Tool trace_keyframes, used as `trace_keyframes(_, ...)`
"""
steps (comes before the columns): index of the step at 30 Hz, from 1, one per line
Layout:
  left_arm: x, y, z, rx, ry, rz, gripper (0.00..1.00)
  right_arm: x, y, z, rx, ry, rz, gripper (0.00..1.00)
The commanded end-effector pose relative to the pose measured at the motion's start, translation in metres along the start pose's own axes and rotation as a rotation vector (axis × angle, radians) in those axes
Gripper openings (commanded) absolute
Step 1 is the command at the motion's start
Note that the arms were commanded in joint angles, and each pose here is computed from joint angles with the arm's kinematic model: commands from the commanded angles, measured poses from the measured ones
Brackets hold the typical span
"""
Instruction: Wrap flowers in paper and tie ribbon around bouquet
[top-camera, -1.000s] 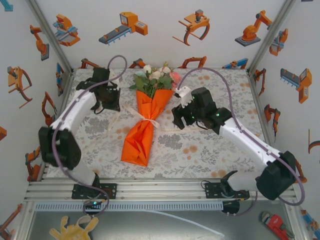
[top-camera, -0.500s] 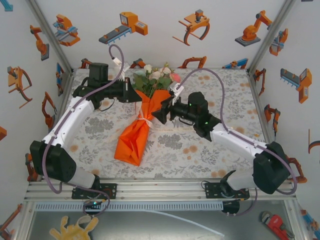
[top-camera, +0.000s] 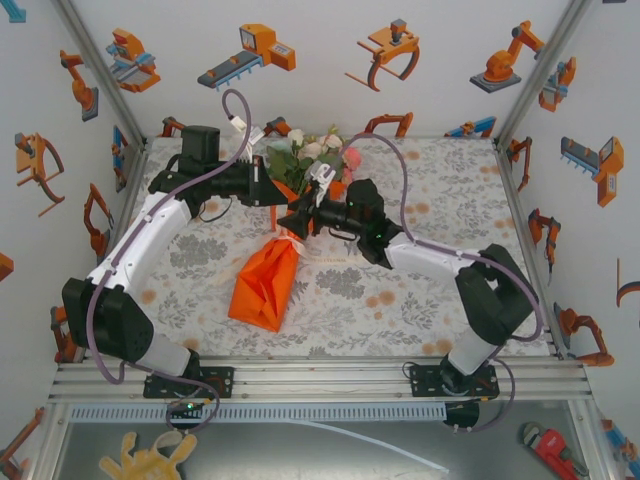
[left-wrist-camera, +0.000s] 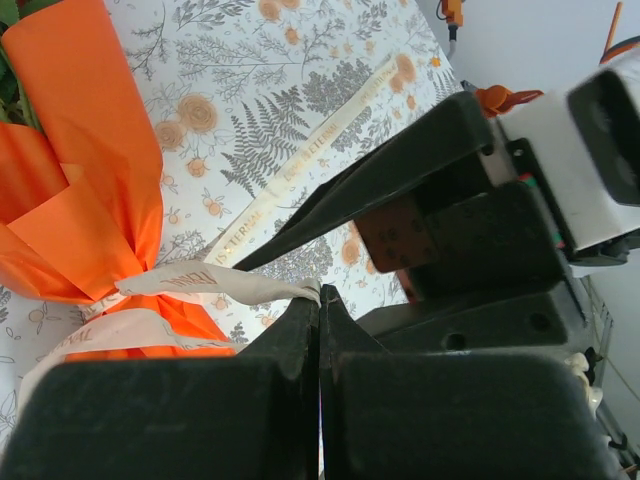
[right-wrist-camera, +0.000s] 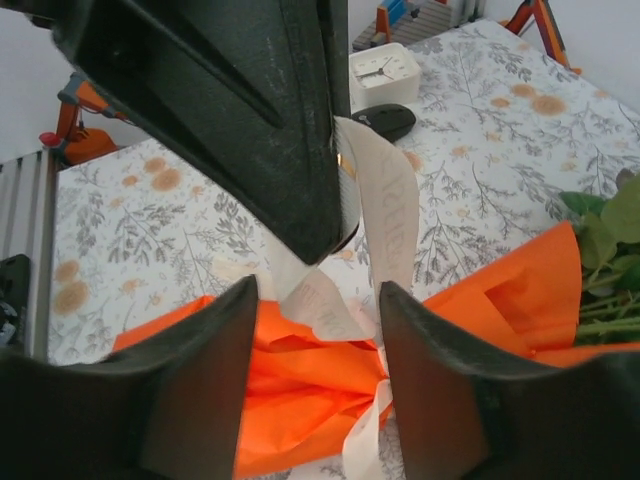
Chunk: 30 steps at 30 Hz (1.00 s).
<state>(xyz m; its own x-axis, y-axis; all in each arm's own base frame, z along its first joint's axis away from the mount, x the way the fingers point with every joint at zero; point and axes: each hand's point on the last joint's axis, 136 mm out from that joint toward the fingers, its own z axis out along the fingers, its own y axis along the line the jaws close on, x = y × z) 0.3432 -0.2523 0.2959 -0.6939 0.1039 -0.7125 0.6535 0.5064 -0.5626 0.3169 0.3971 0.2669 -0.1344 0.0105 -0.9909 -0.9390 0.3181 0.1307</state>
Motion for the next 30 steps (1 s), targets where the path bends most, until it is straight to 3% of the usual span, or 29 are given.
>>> trace_keyframes(1,-0.009,-0.007,0.000,0.024,-0.012,0.009,0.03,-0.034,0.011,0.007,-0.065,-0.130,-0.002,0.32)
trace_keyframes(5,-0.010,-0.005,-0.001,0.005,-0.012,0.013,0.10,-0.038,0.016,0.006,-0.097,-0.179,0.012,0.00)
trace_keyframes(9,-0.021,-0.015,-0.017,-0.020,-0.059,0.067,0.42,-0.045,0.013,0.006,-0.073,-0.198,0.018,0.00)
trace_keyframes(11,-0.025,-0.022,-0.033,-0.070,-0.106,0.134,0.50,-0.054,0.010,0.005,-0.057,-0.217,0.040,0.00)
trace_keyframes(17,-0.003,-0.004,-0.082,-0.363,-0.231,0.350,0.57,-0.076,0.009,-0.002,-0.034,-0.264,0.070,0.00)
trace_keyframes(22,0.032,-0.014,-0.071,-0.239,-0.175,0.447,0.62,-0.086,0.004,-0.002,-0.008,-0.289,0.104,0.00)
trace_keyframes(27,0.027,-0.011,-0.054,-0.173,-0.216,0.485,0.65,-0.106,0.012,-0.004,-0.045,-0.322,0.123,0.00)
trace_keyframes(30,0.014,0.001,-0.053,-0.234,-0.266,0.505,0.65,-0.116,0.018,-0.008,-0.065,-0.333,0.121,0.00)
